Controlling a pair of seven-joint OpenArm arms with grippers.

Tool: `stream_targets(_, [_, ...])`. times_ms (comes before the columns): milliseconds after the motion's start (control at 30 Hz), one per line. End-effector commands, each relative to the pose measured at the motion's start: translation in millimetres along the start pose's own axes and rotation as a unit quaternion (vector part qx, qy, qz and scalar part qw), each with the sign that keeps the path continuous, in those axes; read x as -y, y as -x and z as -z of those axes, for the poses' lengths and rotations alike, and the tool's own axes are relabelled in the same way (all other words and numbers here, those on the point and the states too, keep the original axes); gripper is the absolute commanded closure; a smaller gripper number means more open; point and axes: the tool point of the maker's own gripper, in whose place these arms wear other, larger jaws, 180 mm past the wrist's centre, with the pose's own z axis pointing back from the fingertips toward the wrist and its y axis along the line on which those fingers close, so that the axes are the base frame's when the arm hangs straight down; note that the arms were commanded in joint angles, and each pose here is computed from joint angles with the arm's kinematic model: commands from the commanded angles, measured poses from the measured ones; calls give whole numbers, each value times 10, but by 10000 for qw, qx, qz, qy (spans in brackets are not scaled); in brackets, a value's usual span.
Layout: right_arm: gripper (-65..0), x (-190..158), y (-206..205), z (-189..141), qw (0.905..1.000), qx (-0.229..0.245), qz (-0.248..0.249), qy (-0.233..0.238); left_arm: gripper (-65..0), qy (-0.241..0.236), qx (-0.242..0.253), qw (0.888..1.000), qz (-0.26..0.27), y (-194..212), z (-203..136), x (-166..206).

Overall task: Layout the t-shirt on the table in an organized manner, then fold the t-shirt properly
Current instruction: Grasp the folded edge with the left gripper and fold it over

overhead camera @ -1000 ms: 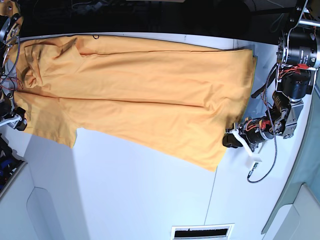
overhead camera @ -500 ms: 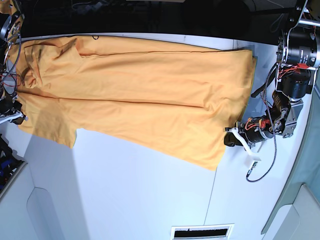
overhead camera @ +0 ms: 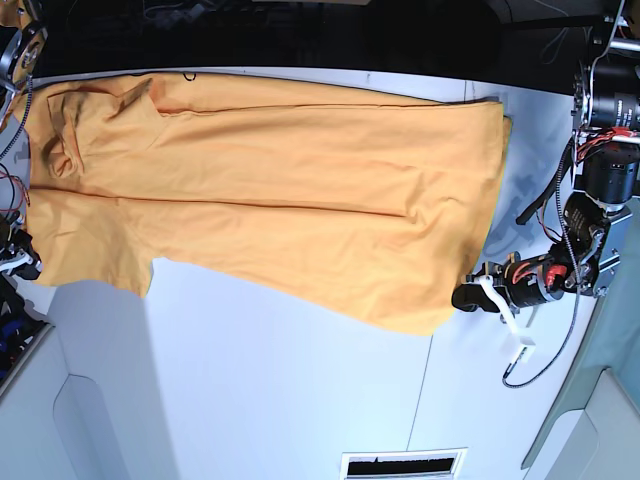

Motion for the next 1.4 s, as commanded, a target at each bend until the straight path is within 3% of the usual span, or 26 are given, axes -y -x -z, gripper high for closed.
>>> stream_targets(0, [0, -11, -285, -128, 9991, 395, -128, -71, 0, 95, 327, 9993, 148, -282, -111, 23])
stream_targets(333, [0, -53, 257, -681, 9966, 164, -801, -64, 0, 299, 183, 9950, 930, -26, -524, 269])
stream_targets(633, [0, 445, 663, -1350, 9986, 209, -287, 401, 0, 486, -60, 9908, 1260, 321, -787, 444])
stream_targets(933, [0, 561, 925, -1442, 9981, -89, -227, 559, 0, 475, -589, 9909, 1116, 855, -782, 439])
stream_targets(1000, [0, 560, 920, -1439, 9981, -85, -231, 560, -73, 492, -700, 9907, 1058, 983, -785, 450])
stream_targets(1100, [-210, 557, 909, -1436, 9982, -71, -228, 557, -175, 512, -800, 9905, 999, 1095, -794, 461])
stream_targets(1167, [-301, 555, 881, -1435, 9982, -5, -231, 553, -203, 503, -893, 9897, 1002, 1123, -800, 454])
stream_targets(1267, [-312, 552, 825, -1433, 9981, 135, -241, 552, -215, 487, -810, 9912, 922, 1059, -827, 430])
stream_targets(1367, [-312, 567, 742, -1435, 9972, 345, -273, 604, -215, 431, -389, 9959, 693, 835, -911, 356])
